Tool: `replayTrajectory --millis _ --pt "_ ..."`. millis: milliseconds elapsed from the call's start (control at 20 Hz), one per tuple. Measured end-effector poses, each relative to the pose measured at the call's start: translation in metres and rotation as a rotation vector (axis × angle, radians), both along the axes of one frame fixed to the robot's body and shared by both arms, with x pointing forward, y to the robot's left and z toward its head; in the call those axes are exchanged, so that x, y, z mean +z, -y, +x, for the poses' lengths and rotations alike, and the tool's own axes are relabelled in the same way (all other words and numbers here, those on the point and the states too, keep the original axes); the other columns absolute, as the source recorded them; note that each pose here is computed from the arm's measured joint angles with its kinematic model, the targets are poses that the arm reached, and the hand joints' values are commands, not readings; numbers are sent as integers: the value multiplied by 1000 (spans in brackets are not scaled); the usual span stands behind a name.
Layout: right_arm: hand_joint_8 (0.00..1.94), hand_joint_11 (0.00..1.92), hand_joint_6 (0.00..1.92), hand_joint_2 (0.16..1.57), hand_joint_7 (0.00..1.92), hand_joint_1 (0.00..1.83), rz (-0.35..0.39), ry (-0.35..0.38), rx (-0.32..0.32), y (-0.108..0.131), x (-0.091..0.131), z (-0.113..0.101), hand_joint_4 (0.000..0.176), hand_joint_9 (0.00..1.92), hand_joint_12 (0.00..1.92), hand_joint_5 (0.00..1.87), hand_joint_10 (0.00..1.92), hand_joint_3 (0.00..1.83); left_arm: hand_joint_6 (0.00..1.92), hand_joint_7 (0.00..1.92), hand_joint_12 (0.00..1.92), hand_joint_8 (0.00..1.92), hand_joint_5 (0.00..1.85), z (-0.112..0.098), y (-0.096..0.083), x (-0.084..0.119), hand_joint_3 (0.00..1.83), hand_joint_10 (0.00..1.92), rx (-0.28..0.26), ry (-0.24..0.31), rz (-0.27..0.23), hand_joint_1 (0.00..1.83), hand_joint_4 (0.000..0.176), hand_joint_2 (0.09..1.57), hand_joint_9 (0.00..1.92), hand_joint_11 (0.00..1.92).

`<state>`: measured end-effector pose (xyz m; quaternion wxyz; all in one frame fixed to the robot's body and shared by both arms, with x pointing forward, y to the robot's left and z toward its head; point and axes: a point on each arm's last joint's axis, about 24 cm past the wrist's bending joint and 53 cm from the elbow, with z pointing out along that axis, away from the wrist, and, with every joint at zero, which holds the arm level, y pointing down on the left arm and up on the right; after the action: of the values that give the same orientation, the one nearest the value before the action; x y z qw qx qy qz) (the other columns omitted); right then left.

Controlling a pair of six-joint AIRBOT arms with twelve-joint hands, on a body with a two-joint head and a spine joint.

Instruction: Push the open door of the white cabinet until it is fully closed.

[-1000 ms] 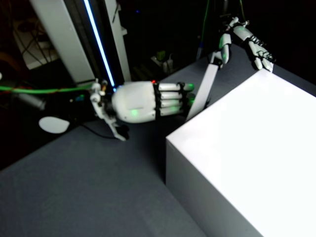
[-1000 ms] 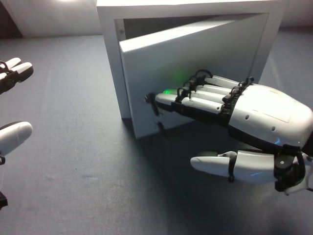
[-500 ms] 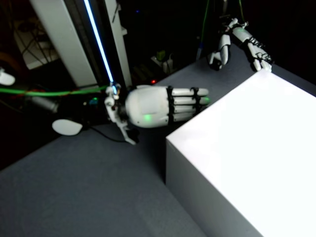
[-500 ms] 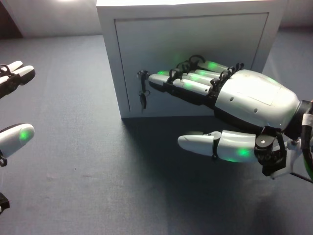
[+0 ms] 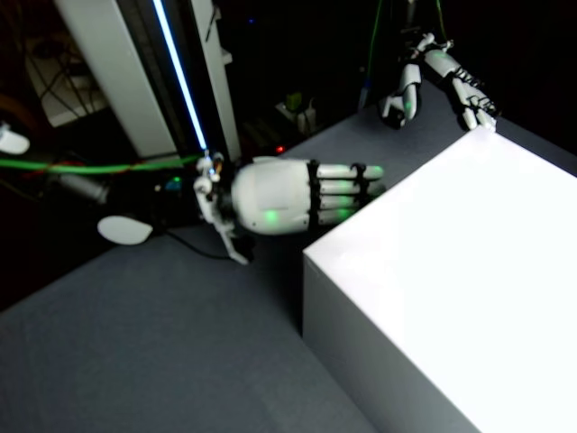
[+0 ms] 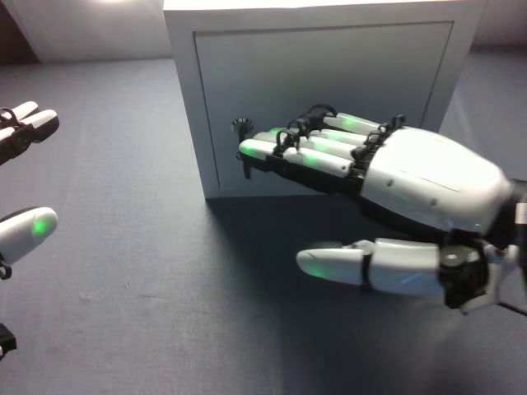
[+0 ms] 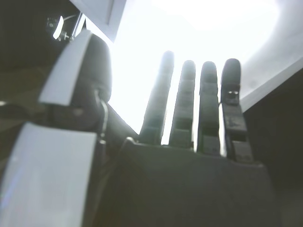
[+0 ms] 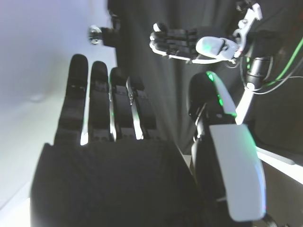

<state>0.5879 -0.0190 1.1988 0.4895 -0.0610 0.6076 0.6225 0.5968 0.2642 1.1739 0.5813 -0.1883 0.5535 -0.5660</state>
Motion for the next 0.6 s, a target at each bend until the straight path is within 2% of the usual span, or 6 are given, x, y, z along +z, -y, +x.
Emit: replayTrajectory --millis 50,150,300,400,500,600 --pt "10 0 12 1360 212 306 15 -2 4 8 4 -4 0 299 1229 153 38 3 1 130 654 1 246 0 0 0 0 3 1 0 -1 420 0 1326 116 0" --pt "9 0 0 1348 237 387 13 -11 -15 28 5 -6 0 308 1079 113 33 0 0 118 661 0 239 0 -1 0 0 3 2 -1 -1 426 0 1329 117 0" --pt "8 0 19 1358 267 404 25 1 -24 48 12 -19 0 260 1215 195 7 2 0 118 396 1 234 -2 1 0 1 5 -3 -2 -8 442 0 1342 101 0" --pt "1 0 1 1393 140 375 17 8 -19 58 13 -29 0 180 1223 105 8 6 1 168 743 2 263 -1 -1 0 0 8 5 -5 -13 563 0 1310 159 0" --pt "0 0 3 1367 135 300 8 1 -48 75 13 -33 0 147 1042 107 10 0 0 169 764 2 256 0 -3 -1 0 10 11 -7 -14 572 0 1306 167 0" --pt "0 0 11 1331 8 150 -9 11 -135 103 17 -29 0 5 115 46 0 0 0 141 904 0 223 -1 -3 -1 0 4 10 -9 -13 536 0 1300 168 0"
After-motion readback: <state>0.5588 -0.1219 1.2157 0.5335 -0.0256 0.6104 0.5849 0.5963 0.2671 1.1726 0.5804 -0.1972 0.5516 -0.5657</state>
